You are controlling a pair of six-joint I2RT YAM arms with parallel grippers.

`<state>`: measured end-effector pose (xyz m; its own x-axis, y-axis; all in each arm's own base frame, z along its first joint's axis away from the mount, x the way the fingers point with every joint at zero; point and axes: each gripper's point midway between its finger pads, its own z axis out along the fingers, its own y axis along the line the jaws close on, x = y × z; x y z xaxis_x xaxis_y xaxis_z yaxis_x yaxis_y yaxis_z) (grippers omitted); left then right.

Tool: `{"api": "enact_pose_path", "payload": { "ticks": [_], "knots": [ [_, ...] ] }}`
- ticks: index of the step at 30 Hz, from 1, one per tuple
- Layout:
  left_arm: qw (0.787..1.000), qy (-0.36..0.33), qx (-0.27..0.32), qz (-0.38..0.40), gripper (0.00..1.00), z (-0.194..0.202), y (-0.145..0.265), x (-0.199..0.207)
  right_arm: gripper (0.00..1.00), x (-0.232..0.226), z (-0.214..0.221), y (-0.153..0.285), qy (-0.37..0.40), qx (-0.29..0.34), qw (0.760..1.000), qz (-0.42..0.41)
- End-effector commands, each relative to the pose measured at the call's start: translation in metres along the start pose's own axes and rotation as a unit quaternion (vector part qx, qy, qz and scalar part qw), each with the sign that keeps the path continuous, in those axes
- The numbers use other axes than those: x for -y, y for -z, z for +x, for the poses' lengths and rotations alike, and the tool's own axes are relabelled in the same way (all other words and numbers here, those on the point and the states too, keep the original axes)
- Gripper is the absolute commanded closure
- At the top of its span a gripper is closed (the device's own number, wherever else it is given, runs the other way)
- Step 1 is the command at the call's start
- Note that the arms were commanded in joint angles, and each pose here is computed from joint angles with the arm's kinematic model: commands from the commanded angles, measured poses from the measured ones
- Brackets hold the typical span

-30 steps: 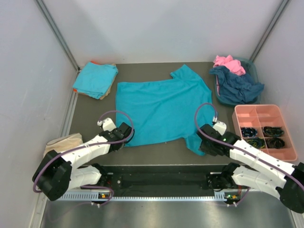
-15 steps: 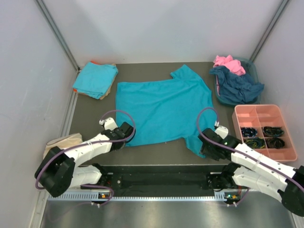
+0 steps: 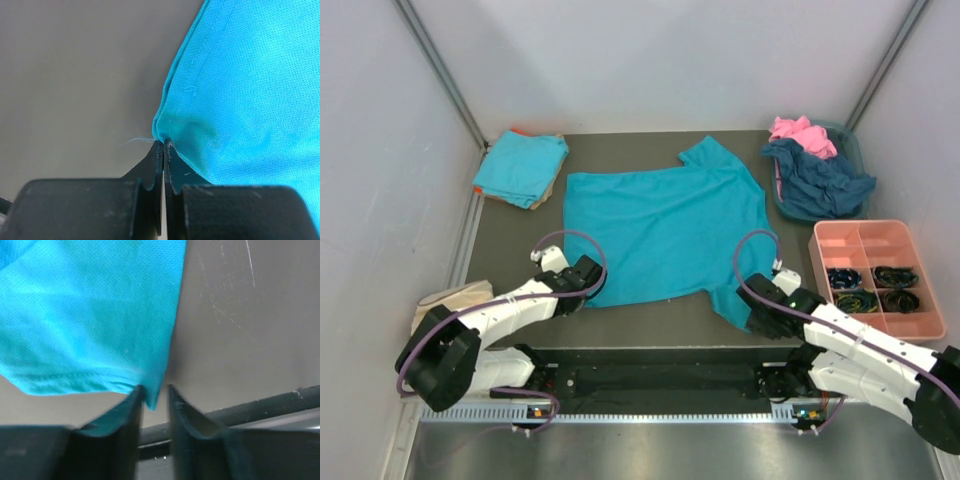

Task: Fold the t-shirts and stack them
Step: Fold the tshirt

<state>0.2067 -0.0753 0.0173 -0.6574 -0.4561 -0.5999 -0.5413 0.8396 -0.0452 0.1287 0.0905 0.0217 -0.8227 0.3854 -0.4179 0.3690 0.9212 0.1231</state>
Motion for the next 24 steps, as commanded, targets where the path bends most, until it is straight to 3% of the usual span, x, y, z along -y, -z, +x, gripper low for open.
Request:
{"api": "enact_pose_path", "payload": {
  "ticks": [1, 3, 4, 17, 24],
  "knots": [
    [1.0, 0.012, 0.006, 0.016, 1.0, -0.005, 0.001, 0.012, 0.82, -0.001, -0.004, -0.006, -0.003, 0.018, 1.0, 0.002],
    [1.0, 0.014, 0.006, 0.016, 1.0, -0.005, 0.001, 0.012, 0.99, -0.001, -0.003, -0.006, -0.001, 0.018, 1.0, 0.005],
    [1.0, 0.012, 0.007, 0.014, 1.0, -0.005, 0.001, 0.011, 1.0, -0.001, -0.004, -0.006, -0.001, 0.019, 1.0, 0.006],
    [0.998, 0.024, 0.052, 0.011, 1.0, -0.032, 0.011, 0.014, 1.0, -0.025, -0.06, 0.026, 0.006, 0.104, 0.995, -0.001],
    [0.995, 0.026, 0.093, -0.001, 1.0, -0.054, 0.015, 0.013, 1.0, -0.033, -0.09, 0.023, 0.006, 0.139, 0.99, 0.008]
  ]
}}
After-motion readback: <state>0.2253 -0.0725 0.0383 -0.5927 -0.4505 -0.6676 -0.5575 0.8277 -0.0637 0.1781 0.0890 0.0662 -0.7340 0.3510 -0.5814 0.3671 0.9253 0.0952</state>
